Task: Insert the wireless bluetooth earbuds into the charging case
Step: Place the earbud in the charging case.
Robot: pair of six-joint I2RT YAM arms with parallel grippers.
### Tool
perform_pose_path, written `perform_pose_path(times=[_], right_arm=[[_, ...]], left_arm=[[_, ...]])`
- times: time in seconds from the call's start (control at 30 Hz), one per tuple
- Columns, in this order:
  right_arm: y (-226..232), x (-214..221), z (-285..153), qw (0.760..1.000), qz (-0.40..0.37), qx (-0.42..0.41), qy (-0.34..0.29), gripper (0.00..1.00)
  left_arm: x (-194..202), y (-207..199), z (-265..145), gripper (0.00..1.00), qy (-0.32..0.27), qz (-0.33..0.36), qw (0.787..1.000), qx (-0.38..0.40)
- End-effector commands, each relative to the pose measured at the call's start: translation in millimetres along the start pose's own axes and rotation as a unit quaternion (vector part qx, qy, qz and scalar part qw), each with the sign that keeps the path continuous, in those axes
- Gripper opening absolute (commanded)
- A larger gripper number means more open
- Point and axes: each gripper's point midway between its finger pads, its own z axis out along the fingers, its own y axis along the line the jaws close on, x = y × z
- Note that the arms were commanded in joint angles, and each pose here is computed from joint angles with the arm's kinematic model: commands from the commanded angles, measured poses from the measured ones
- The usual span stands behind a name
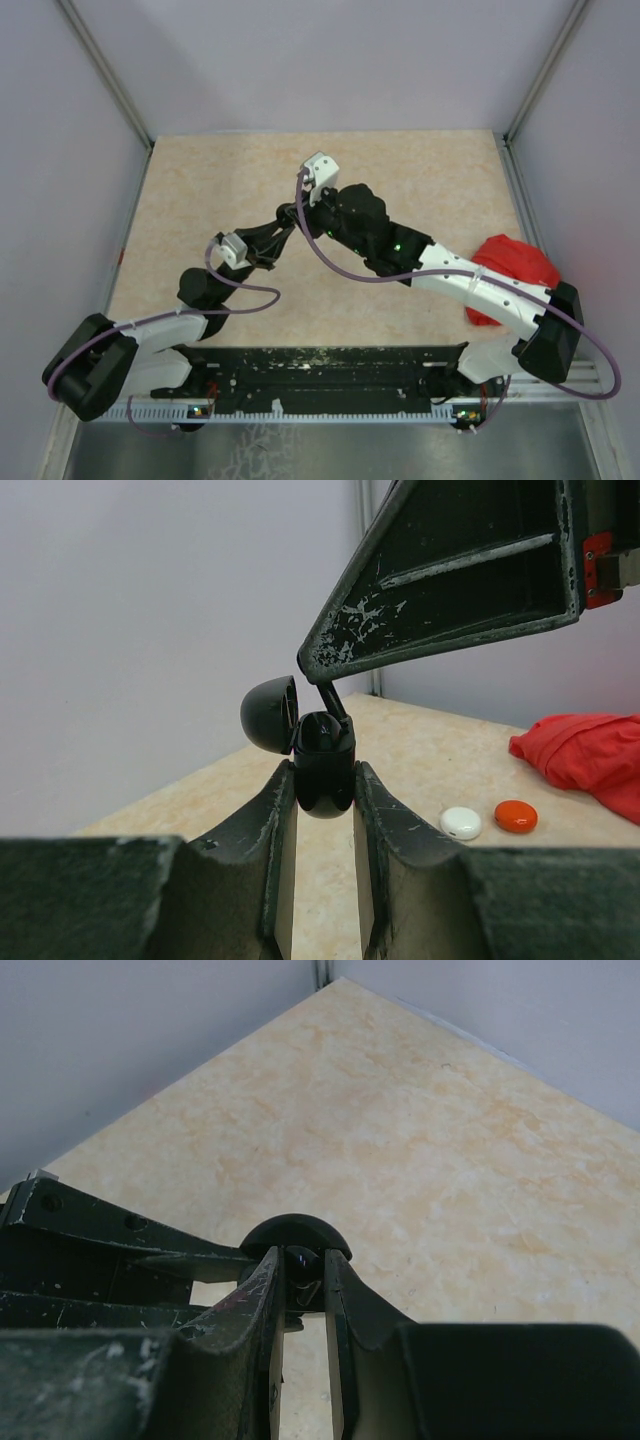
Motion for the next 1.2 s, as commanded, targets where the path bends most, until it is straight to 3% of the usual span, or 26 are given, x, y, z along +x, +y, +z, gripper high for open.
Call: perform_pose_path(times=[0.0,0.5,1.17], right_arm=[[8.9,-13.8,-3.2,1.000,0.005,-0.015,-0.024,0.11],[3.2,-12.7,-5.4,1.000,-0.009,0.001,-0.026,0.12],[9.6,-17.9,-10.1,1.000,0.026,-0.009,-0.007,0.41]], left_arm=[[-22.7,0.3,3.1,0.01,-0.041,-0.006,0.999,-0.005],[-25.7,-0.8,0.4,0.01,-0.048,-0.018,0.999,-0.006],[-20.2,-4.3,-0.2,0.01,-0.033,-0.018,0.999,0.004]])
